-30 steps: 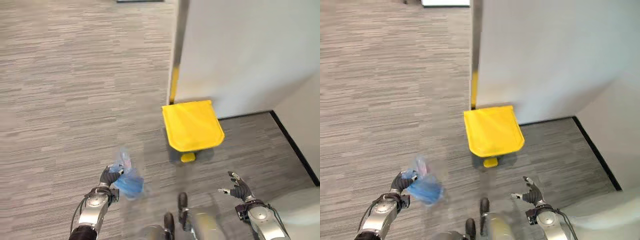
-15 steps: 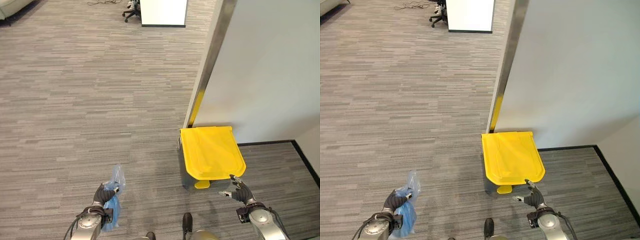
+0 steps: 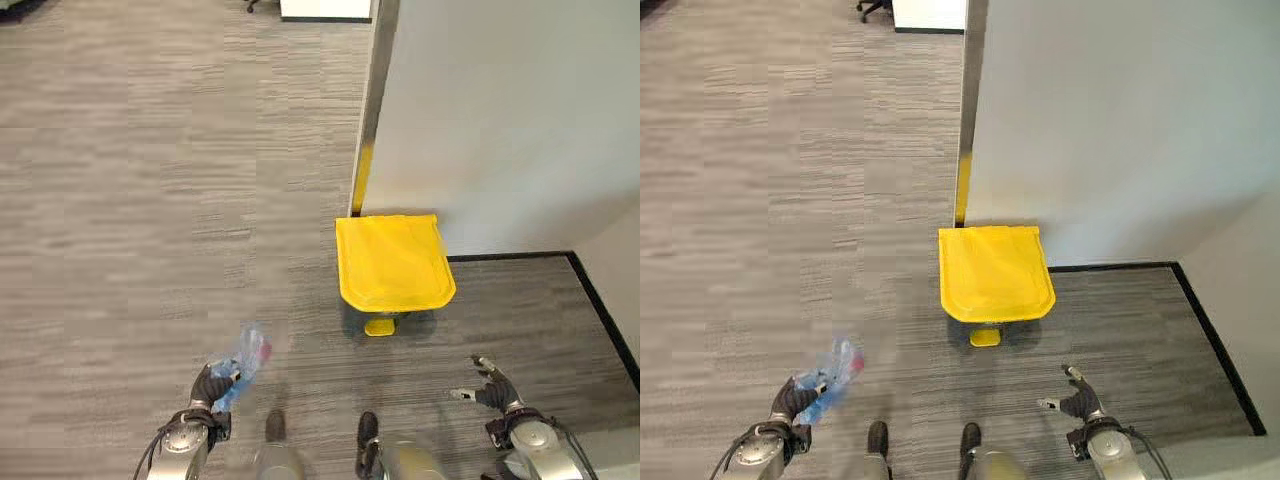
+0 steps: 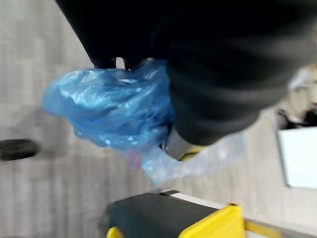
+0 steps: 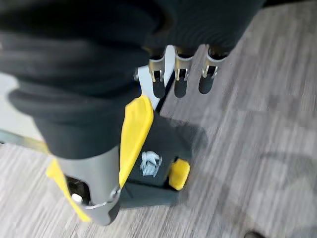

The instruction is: Gather garbage on tea table into small bin, then transfer packed bag to large trash can.

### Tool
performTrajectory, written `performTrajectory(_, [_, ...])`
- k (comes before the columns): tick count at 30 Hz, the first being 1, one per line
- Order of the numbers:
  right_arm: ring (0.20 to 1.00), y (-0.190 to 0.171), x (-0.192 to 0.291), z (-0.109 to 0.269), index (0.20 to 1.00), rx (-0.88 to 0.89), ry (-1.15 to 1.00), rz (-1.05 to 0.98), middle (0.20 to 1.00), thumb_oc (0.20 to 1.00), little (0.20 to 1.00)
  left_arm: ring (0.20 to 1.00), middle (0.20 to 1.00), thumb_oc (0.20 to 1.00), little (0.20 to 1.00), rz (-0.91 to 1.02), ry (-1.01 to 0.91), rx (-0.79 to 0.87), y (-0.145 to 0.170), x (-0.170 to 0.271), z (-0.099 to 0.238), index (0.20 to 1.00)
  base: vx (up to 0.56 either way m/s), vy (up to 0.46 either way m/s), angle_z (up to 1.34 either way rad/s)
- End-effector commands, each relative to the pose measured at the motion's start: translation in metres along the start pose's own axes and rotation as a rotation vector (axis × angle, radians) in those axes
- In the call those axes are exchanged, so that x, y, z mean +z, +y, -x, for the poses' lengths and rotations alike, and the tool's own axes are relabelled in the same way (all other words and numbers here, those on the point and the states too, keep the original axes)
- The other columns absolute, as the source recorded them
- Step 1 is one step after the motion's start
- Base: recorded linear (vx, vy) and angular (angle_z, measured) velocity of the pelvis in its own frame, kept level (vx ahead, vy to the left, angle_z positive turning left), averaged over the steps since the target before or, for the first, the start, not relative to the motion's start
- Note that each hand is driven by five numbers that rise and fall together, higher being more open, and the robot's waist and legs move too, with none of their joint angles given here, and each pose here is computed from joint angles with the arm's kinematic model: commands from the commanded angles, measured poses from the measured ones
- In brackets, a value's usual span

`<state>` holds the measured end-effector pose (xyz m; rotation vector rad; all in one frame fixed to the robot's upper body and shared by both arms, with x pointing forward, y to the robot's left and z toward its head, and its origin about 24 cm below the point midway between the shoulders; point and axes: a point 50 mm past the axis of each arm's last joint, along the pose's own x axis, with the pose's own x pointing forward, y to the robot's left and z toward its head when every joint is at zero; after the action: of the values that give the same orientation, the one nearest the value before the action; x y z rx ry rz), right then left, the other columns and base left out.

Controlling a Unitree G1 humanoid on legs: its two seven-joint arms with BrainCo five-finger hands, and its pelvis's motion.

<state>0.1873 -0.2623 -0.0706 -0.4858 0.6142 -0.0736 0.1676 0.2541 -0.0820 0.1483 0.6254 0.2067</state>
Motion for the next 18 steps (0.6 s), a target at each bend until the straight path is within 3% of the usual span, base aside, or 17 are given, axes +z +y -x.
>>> performTrajectory(1, [1.0, -0.006, 0.011, -0.001, 1.0, -0.024, -0.056, -0.001, 1.0, 1.0, 1.0, 0.2, 0.2, 0.2, 0.2, -0.028, -0.122, 0.016, 0.015, 0.026, -0.002, 0.2, 0.04, -0.044, 0.51])
performTrajectory(18, [1.0, 0.007, 0.024, -0.007, 1.0, 0.009, -0.085, 0.003, 1.0, 1.0, 1.0, 0.2, 0.2, 0.2, 0.2, -0.054, -0.139, 0.032, 0.021, 0.03, -0.001, 0.2, 0.08, 0.095, -0.17])
